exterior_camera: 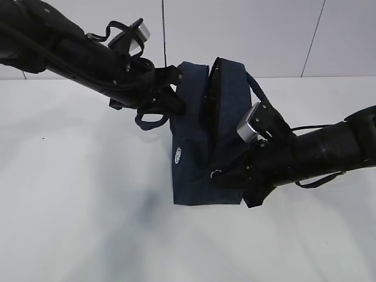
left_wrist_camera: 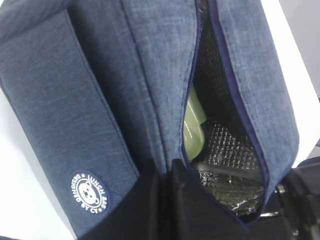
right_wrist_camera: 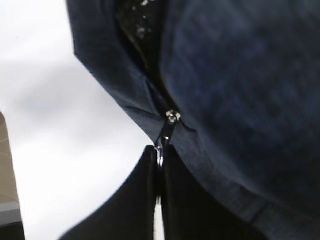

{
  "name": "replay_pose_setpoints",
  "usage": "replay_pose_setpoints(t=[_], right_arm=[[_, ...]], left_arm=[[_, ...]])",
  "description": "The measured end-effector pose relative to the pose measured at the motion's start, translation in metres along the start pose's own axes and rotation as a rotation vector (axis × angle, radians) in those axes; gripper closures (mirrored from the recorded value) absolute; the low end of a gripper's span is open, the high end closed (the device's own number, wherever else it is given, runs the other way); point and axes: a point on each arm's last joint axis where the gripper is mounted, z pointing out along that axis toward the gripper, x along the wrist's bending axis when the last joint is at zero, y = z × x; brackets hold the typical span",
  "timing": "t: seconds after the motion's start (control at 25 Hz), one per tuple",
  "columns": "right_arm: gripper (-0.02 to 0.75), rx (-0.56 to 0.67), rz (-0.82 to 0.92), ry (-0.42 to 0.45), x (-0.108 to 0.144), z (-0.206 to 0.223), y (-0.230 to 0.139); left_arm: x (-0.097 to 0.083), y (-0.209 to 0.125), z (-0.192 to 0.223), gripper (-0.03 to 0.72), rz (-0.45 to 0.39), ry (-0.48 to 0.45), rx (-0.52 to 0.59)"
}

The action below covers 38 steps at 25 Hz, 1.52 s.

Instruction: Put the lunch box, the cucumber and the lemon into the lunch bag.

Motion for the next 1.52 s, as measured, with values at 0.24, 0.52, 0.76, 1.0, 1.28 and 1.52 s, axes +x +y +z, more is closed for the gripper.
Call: replay_pose_setpoints(t=[0.24, 0.52, 0.76, 1.0, 1.28, 1.52], right_arm=[[0.737, 0.0, 0.002, -0.002, 0.003, -0.006, 0.006], [0.737, -0.011, 0.006, -0.009, 0.007, -0.014, 0.014], [0.737, 0.005, 0.004, -0.011, 0.009, -0.019, 0.017], [0.737, -0.002, 0.017, -0.018, 0.011, -0.023, 0.022], [0.737, 0.002, 0.009, -0.022, 0.013, -0.027, 0.025], [0.737, -0.002, -0.001, -0.03, 0.017, -0.034, 0.031]], left_arm=[[0.0, 0.0, 0.0, 0.69, 0.0, 0.001, -0.002], [0.0, 0.0, 0.0, 0.69, 0.0, 0.001, -0.002], [0.001, 0.001, 0.0, 0.69, 0.0, 0.006, -0.01], [0.001, 0.001, 0.0, 0.69, 0.0, 0.01, -0.015], [0.001, 0.002, 0.0, 0.606, 0.0, 0.011, -0.017], [0.001, 0.002, 0.0, 0.504, 0.0, 0.011, -0.017]])
